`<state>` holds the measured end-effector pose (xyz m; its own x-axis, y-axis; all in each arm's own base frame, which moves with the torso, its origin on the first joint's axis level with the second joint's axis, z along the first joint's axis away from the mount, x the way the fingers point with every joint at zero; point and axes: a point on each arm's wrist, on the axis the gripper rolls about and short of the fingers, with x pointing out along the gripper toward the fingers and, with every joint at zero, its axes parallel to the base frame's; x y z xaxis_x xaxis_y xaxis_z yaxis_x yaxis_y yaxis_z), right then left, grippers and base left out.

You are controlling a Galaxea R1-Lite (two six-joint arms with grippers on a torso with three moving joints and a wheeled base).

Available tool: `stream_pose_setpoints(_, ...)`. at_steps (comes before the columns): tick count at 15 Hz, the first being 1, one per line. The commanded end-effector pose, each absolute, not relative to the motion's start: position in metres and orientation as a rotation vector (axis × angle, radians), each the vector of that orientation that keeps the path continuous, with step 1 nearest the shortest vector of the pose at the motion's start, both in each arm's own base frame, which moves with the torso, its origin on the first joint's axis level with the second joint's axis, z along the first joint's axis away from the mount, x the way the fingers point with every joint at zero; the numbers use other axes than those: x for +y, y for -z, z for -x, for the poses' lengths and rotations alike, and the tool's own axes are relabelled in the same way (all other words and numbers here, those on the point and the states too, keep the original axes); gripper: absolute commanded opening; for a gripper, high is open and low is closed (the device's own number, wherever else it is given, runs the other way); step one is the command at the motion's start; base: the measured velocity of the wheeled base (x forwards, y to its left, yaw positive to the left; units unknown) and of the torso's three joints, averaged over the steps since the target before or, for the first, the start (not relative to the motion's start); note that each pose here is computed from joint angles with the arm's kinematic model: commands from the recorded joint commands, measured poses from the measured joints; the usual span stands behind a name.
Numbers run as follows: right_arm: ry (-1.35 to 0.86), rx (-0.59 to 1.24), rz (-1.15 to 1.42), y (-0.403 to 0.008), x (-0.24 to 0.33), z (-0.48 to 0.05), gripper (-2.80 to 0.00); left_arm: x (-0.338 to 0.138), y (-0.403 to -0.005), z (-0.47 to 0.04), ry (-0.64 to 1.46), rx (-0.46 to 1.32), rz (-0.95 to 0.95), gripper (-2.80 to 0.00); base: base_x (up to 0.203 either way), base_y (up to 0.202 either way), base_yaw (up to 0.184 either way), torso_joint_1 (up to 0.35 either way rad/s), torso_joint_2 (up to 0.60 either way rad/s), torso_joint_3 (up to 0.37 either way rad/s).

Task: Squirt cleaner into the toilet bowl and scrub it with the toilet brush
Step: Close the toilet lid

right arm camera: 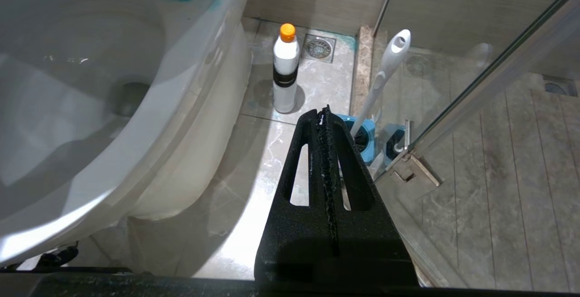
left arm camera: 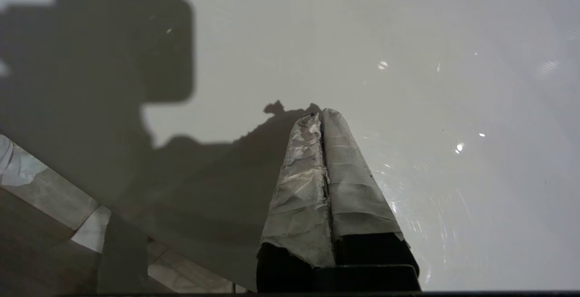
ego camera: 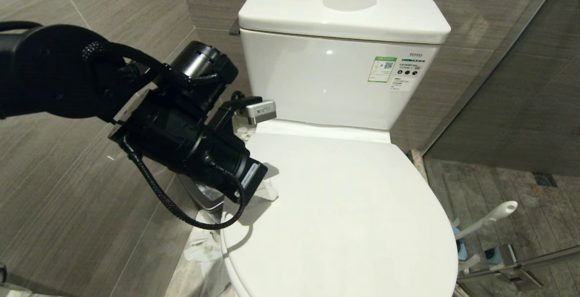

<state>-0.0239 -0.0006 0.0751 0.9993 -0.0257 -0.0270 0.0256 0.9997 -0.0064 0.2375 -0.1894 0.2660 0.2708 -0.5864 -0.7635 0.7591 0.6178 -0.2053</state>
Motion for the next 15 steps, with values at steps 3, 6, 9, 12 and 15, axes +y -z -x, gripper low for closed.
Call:
stream_pose_setpoints(3,0.026,0.026,0.006,-0.075,-0.001,0.024,-2.8,-0.191,-0.26,-0.24,0.914,0.954,-0.228,-2.8,0.0,0.0,0.0,0.0,0.0,0.0)
stream_pose_setpoints(6,0.026,0.028,0.006,-0.075,-0.001,0.024,-2.8,-0.193,-0.254,-0.243,0.908,0.977,-0.224,-2.8,0.0,0.0,0.0,0.003,0.0,0.069)
stream_pose_setpoints(9,0.024,0.028,0.006,-0.075,-0.001,0.024,-2.8,-0.193,-0.251,-0.243,0.906,0.989,-0.226,-2.8,0.0,0.0,0.0,0.002,0.0,0.182)
stream_pose_setpoints(12,0.024,0.028,0.006,-0.075,-0.001,0.024,-2.8,-0.194,-0.251,-0.245,0.903,0.991,-0.219,-2.8,0.0,0.0,0.0,0.0,0.0,0.176)
stream_pose_setpoints(15,0.024,0.028,0.006,-0.075,-0.001,0.024,-2.8,-0.2,-0.239,-0.252,0.899,1.025,-0.221,-2.8,0.0,0.0,0.0,0.003,0.0,0.056)
